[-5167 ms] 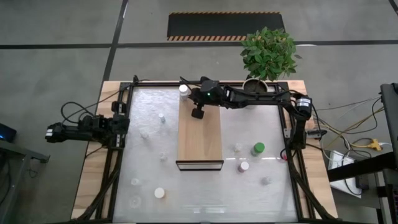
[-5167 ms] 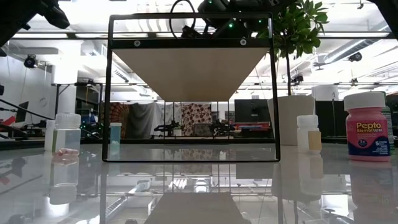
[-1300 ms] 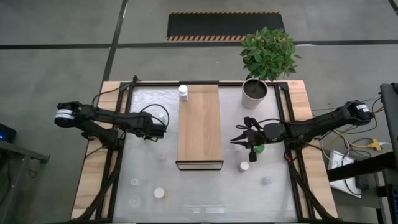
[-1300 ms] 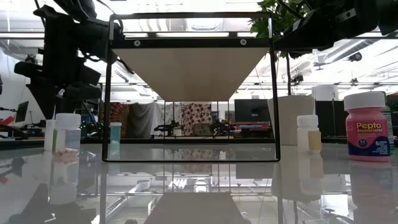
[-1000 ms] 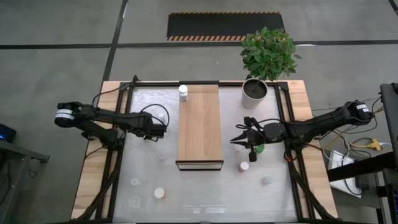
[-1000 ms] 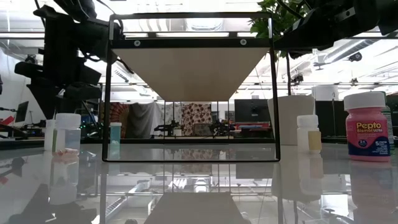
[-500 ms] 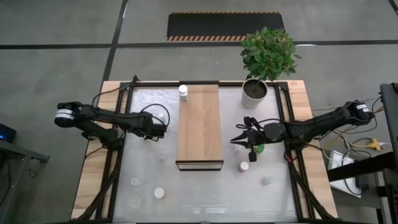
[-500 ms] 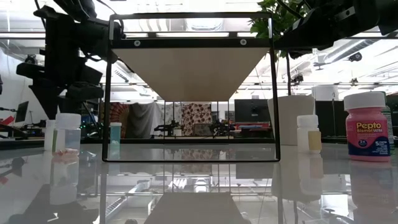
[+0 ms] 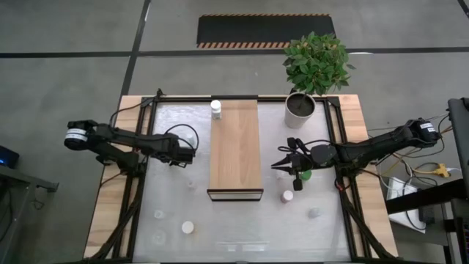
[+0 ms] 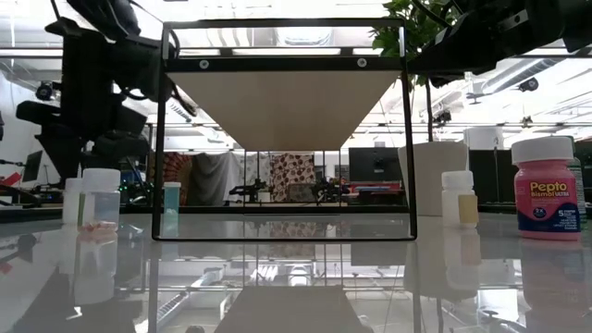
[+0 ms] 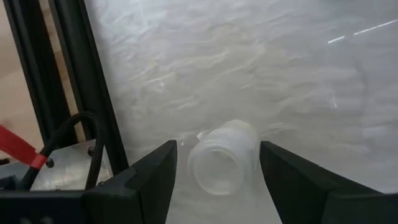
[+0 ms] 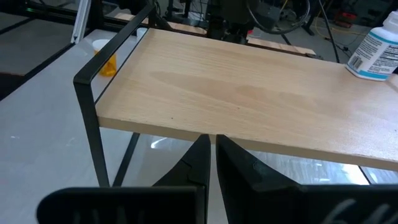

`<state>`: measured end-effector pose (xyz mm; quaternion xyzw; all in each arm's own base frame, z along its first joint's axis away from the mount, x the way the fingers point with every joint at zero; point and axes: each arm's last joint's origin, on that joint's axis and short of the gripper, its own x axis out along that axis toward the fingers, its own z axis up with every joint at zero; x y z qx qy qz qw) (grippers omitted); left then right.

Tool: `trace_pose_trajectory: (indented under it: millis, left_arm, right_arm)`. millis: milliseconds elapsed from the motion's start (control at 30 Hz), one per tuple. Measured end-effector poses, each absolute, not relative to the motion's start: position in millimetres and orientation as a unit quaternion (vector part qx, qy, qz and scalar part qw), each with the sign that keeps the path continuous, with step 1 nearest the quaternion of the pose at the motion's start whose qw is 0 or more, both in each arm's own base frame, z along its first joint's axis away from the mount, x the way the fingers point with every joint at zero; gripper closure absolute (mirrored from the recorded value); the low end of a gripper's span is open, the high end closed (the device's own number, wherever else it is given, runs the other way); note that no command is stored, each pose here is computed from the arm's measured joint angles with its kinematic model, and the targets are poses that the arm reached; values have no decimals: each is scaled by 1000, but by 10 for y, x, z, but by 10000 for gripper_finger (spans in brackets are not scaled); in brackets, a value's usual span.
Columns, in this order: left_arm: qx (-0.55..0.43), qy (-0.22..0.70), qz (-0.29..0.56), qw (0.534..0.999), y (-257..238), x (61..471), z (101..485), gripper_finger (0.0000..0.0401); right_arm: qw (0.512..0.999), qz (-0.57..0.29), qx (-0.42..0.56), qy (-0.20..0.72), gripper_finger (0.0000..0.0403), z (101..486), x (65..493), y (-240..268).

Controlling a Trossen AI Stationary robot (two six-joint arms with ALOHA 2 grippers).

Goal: Pick and place medicine bottles onto shelf by color
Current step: Put the transparent pill bottle on the shelf

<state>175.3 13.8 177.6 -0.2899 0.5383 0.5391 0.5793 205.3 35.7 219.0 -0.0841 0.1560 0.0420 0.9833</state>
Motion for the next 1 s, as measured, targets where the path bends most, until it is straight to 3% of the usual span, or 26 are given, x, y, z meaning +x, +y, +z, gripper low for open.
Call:
trace_pose_trajectory:
  millis: [200, 500, 633, 800, 1000]
  left_arm:
    - [-291, 539, 538, 579, 136, 1748, 1760, 194]
    - [-291, 542, 534, 579, 135, 1752, 1769, 282]
    - [-295, 547, 517, 589, 125, 1808, 1862, 285]
    - [-290, 552, 464, 629, 114, 1988, 2183, 284]
    - [-259, 568, 394, 675, 73, 2192, 2852, 280]
  right_arm:
    - [983, 42, -85, 156, 385, 2190, 2053, 358]
    - [984, 42, -81, 156, 385, 2190, 2053, 358]
    - [984, 41, -80, 156, 385, 2188, 2052, 357]
    - [984, 41, -81, 156, 385, 2189, 2053, 357]
    - [984, 42, -81, 156, 385, 2188, 2052, 358]
